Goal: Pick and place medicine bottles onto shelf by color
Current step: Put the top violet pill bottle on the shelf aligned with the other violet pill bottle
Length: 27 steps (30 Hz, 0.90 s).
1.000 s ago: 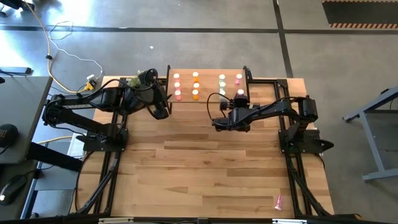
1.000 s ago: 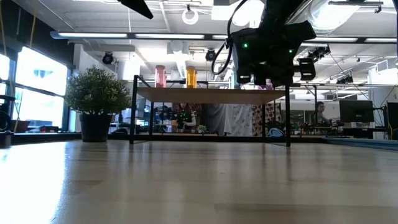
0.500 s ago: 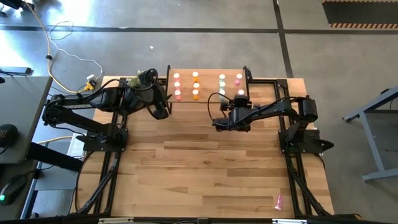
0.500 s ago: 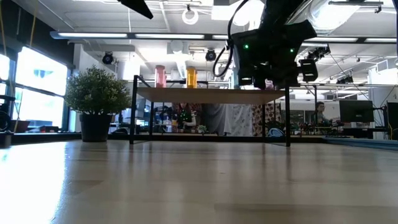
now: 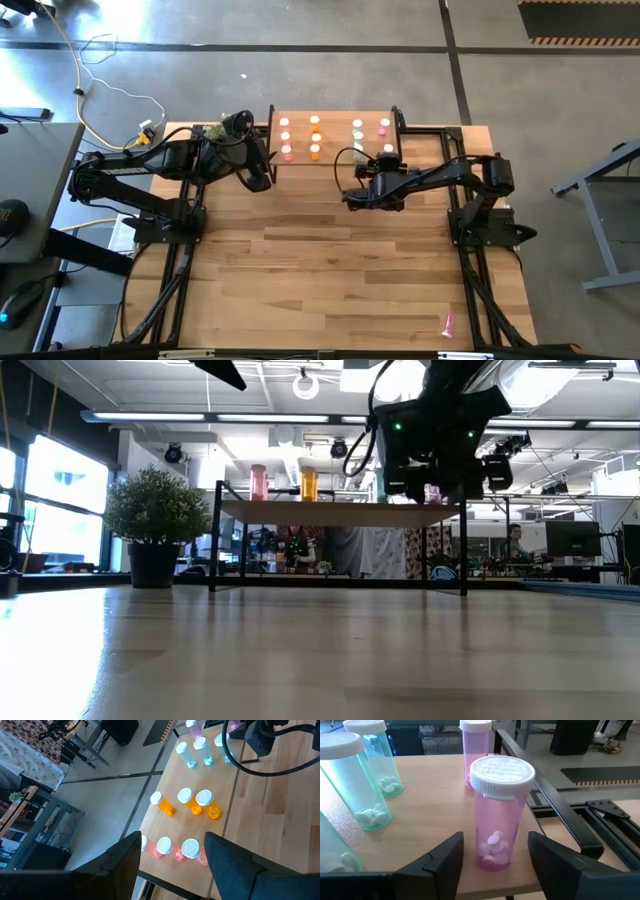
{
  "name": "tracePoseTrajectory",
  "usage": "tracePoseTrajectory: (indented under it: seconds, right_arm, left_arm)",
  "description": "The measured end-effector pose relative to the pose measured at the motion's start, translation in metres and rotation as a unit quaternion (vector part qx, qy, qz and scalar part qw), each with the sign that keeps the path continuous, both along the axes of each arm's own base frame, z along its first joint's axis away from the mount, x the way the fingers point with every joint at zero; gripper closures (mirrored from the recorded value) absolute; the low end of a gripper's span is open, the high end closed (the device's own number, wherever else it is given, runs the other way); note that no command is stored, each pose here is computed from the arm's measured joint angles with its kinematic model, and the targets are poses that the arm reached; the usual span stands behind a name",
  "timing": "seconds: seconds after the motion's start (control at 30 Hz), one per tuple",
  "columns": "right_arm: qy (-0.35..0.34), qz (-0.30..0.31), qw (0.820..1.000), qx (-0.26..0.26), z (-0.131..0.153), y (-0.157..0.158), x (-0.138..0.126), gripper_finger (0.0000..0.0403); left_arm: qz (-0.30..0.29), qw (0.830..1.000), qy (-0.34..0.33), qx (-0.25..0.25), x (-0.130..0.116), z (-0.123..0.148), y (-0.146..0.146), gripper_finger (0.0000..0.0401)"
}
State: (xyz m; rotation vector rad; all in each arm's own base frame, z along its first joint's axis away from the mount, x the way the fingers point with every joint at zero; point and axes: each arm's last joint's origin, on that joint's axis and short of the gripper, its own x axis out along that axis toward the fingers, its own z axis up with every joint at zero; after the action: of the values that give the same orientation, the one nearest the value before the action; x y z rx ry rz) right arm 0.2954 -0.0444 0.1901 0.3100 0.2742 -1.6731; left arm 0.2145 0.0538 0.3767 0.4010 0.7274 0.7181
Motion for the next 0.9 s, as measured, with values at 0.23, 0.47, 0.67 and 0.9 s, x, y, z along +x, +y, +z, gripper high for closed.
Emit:
tracePoseTrajectory:
  seconds: [0.23,0.47,0.67,0.9]
  right_arm:
    - [0.001,0.0,1.0,0.002,0.0015,0.0002,-0.0011,0.0182]
    - [0.004,0.0,1.0,0.002,0.0017,0.0004,-0.0015,0.0183]
    - [0.005,0.0,1.0,0.002,0.0018,0.0004,-0.0018,0.0183]
    - [-0.001,0.002,1.0,0.001,0.0092,0.0012,-0.0051,0.0183]
  left_arm:
    - [0.0,1.0,0.0,0.0,0.0,0.0,0.0,0.0194]
    - [0.0,1.0,0.001,0.0,-0.0001,-0.0002,0.0,0.0194]
    - [0.0,1.0,0.001,0.0,-0.0002,-0.0002,0.0,0.0194]
    - [0.0,1.0,0.001,0.0,-0.0002,-0.0002,0.0,0.0194]
